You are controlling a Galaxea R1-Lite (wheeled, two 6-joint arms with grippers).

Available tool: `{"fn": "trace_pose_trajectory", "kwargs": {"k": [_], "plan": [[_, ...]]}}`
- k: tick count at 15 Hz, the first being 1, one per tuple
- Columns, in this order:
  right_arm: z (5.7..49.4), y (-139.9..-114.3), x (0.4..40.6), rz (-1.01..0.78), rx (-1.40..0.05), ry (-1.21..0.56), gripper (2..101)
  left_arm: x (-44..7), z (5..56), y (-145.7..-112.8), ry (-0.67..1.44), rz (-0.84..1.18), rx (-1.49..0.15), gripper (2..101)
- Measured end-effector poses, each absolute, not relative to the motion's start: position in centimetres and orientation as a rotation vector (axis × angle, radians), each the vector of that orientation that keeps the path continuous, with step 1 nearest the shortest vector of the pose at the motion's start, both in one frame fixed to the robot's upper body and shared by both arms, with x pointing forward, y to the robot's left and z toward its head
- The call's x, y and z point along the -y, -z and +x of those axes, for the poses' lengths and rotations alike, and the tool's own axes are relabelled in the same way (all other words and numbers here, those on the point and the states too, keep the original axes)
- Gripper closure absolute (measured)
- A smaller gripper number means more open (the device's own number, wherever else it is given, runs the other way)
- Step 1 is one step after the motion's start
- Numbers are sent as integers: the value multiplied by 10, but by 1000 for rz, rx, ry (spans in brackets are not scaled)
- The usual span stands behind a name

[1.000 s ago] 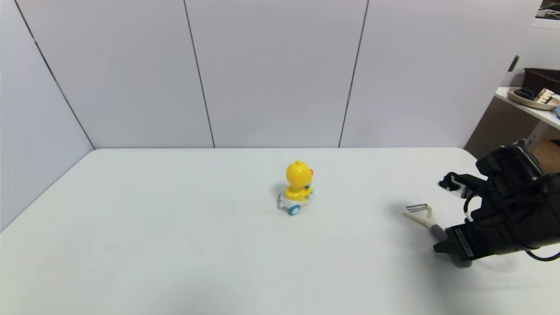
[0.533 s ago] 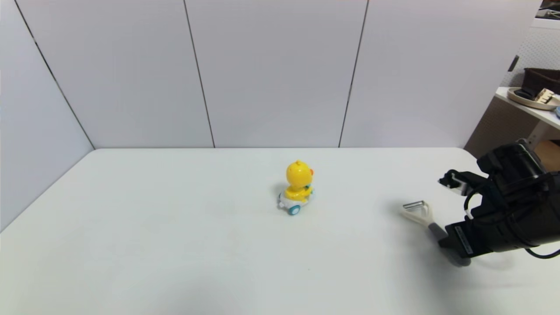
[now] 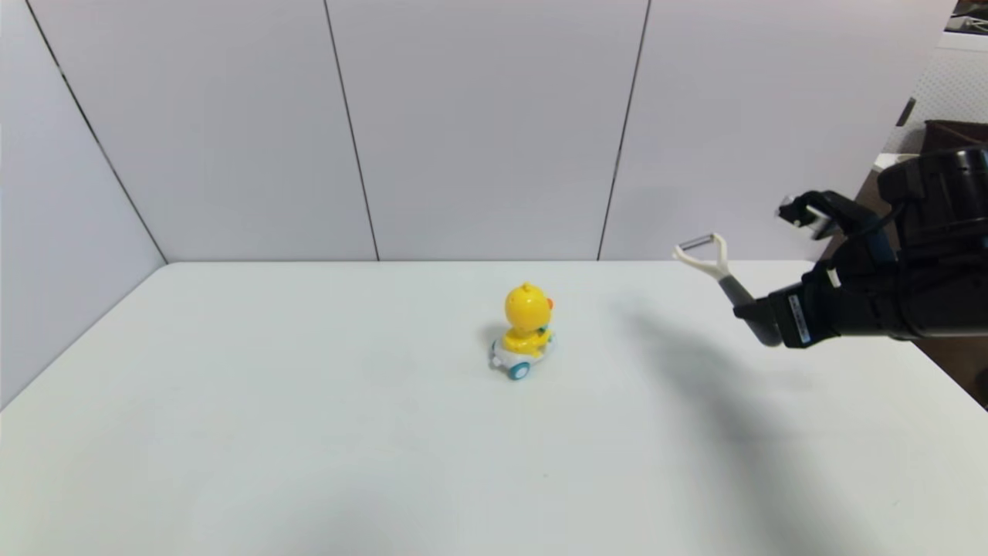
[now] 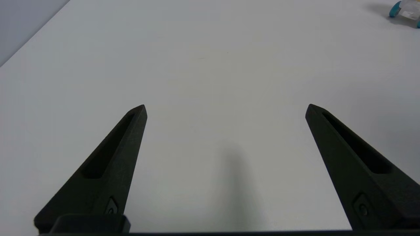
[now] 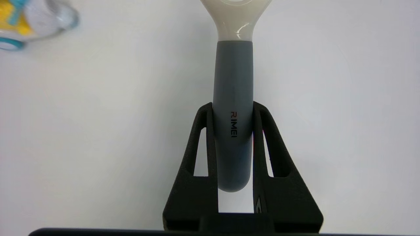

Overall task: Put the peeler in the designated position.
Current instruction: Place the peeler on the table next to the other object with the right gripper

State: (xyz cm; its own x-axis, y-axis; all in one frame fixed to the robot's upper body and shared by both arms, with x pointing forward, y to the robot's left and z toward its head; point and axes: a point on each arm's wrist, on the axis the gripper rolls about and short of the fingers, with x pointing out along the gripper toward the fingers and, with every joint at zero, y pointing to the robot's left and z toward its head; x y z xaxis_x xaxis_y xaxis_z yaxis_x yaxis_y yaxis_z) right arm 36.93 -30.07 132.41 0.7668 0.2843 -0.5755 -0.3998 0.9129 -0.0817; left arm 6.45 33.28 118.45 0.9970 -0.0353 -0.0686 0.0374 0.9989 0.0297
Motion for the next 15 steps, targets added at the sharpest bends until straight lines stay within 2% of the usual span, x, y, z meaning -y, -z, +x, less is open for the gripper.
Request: {"fn": "trace_pose_trajectory", "kwargs": {"k": [2,6,10,13,15], "plan": [[380,-1345,294,-291,-480,-494,846,-333,64,-1185,36,31,-68,53],[406,-1373,272,-540,-303,-608,846,-333,65,-1184,36,31,-68,53],[434,-1397,227,-671,-180,-703,846,-333,65,-1184,36,31,-69,53],[456,-1393,190,-733,-162,-780,846,-333,65,-1184,36,31,-69,53],[474,-1374,174,-844,-161,-812,846,-333,64,-1185,36,31,-68,53]]}}
